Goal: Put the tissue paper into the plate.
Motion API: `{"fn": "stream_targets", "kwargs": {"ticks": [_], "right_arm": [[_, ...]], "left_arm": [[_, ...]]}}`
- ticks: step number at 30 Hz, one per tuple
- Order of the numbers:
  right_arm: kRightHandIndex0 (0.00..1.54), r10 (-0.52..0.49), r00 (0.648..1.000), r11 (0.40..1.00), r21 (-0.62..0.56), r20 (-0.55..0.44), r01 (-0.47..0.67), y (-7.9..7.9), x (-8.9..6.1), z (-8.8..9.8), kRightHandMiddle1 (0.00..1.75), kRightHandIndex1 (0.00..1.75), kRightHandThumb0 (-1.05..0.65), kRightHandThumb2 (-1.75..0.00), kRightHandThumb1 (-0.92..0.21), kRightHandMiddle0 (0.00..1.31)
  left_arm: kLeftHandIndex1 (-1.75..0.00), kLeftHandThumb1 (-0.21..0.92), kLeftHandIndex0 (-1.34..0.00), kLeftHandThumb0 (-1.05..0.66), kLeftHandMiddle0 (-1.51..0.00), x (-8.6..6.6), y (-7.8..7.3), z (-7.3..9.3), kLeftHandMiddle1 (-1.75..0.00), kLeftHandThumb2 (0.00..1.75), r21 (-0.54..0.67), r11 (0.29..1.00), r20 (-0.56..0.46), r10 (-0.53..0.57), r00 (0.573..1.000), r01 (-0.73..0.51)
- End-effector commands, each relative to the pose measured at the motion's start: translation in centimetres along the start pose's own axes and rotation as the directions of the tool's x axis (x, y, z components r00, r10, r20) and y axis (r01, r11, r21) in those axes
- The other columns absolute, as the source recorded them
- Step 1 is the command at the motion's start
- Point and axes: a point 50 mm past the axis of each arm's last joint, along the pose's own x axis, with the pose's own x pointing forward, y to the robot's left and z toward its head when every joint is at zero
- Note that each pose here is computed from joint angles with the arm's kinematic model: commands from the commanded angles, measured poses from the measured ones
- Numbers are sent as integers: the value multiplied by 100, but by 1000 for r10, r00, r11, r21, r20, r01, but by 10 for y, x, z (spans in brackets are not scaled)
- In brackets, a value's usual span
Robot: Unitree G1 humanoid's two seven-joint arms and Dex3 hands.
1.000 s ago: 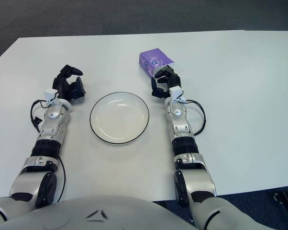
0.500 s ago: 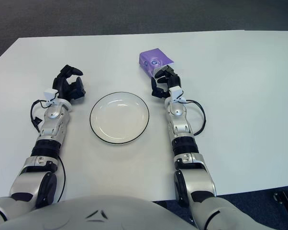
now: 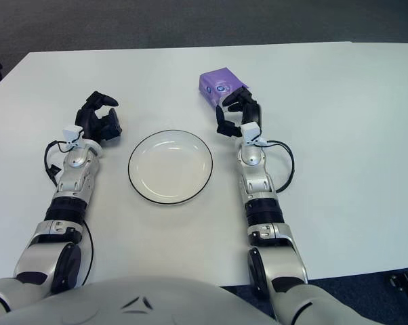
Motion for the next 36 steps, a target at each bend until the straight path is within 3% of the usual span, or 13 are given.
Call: {"fn": "stream_targets", "kwargs": {"ticks": [1,17,30,35,36], "right_arm": [[110,-20,999,999,-49,-51,17,2,-17,-12,175,175,-44,-117,-44,52],[106,-70,996,986,-151,55,77,0,0,12,175,175,-43,-112,-47,49],[99,-107,966,947,-271,233,170,-3,14,39,175,175,-43,-110,-49,48],[92,-58,941,907,-375,334,190,1,25,51,175,175,-42,-106,-52,45],[84,-49,936,900,-391,349,192,1,26,53,171,175,-27,-118,-41,46]], "left_arm": [[-175,37,-57,-46,-127,-47,0,-60,-175,125,-27,998,-227,44,973,-52],[-175,37,-57,-46,-128,-47,0,-59,-175,126,-22,998,-225,45,973,-51],[-175,36,-58,-47,-128,-47,1,-59,-175,126,-20,999,-222,43,974,-49],[-175,36,-58,-47,-128,-47,0,-59,-175,126,-17,998,-224,48,973,-53],[-175,36,-58,-47,-128,-47,0,-59,-175,126,-15,998,-224,49,973,-54]]}}
